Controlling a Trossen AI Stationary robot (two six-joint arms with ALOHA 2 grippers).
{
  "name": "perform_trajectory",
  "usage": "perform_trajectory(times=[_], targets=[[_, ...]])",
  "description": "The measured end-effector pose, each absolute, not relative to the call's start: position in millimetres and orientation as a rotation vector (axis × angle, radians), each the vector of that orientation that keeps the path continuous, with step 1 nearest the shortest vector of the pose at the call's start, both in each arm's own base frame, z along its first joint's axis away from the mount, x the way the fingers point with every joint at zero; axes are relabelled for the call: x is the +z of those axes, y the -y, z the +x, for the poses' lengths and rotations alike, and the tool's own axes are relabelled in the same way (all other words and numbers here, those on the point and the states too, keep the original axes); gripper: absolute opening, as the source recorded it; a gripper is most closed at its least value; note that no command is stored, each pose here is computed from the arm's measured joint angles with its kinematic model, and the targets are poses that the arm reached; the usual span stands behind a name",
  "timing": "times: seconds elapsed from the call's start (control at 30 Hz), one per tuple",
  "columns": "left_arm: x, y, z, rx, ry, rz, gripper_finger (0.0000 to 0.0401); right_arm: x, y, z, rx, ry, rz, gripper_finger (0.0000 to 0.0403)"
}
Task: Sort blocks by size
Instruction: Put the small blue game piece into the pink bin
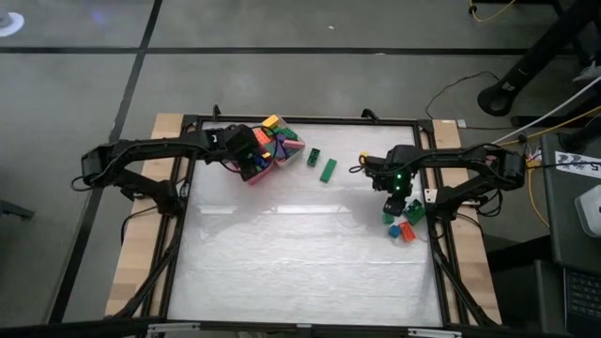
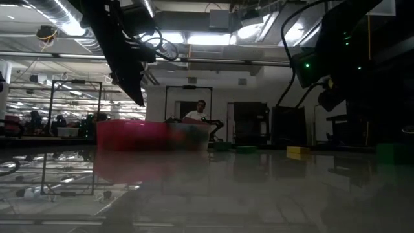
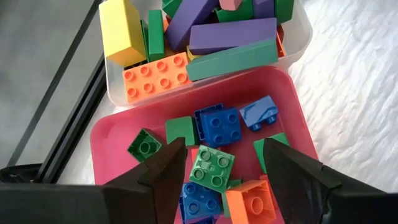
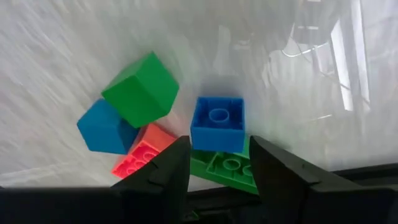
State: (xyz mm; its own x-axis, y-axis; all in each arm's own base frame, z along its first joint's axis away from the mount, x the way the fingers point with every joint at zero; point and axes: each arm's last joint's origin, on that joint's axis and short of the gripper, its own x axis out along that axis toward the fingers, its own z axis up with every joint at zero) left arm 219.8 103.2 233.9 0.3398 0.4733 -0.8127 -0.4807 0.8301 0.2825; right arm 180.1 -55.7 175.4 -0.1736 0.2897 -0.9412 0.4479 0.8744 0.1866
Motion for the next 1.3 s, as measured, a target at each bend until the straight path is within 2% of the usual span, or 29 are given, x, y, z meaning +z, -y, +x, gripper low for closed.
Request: perform_trajectory(times=[0.33, 0.6, 0.77, 0.97, 1.3], targets=[[234, -103, 220, 0.621, -1.055, -0.008, 0.0200, 175, 56, 180, -0.201, -1.775, 0.576, 0.0166], [234, -103, 220, 0.621, -1.055, -0.008, 0.0200, 165, 37, 178, -0.155, -1.823, 0.464, 0.0166], [234, -103, 220, 0.621, -1.054, -0.008, 0.0200, 158, 25, 184, -0.116, -1.775, 0.371, 0.0166], [234, -103, 220, 0.626, -1.050, -0.018, 0.0200, 156, 19, 188, -0.170, -1.744, 0.276, 0.0166], [234, -103, 220, 0.639, -1.041, -0.041, 0.0200, 155, 18, 195, -0.163, -1.677, 0.236, 0.0166]])
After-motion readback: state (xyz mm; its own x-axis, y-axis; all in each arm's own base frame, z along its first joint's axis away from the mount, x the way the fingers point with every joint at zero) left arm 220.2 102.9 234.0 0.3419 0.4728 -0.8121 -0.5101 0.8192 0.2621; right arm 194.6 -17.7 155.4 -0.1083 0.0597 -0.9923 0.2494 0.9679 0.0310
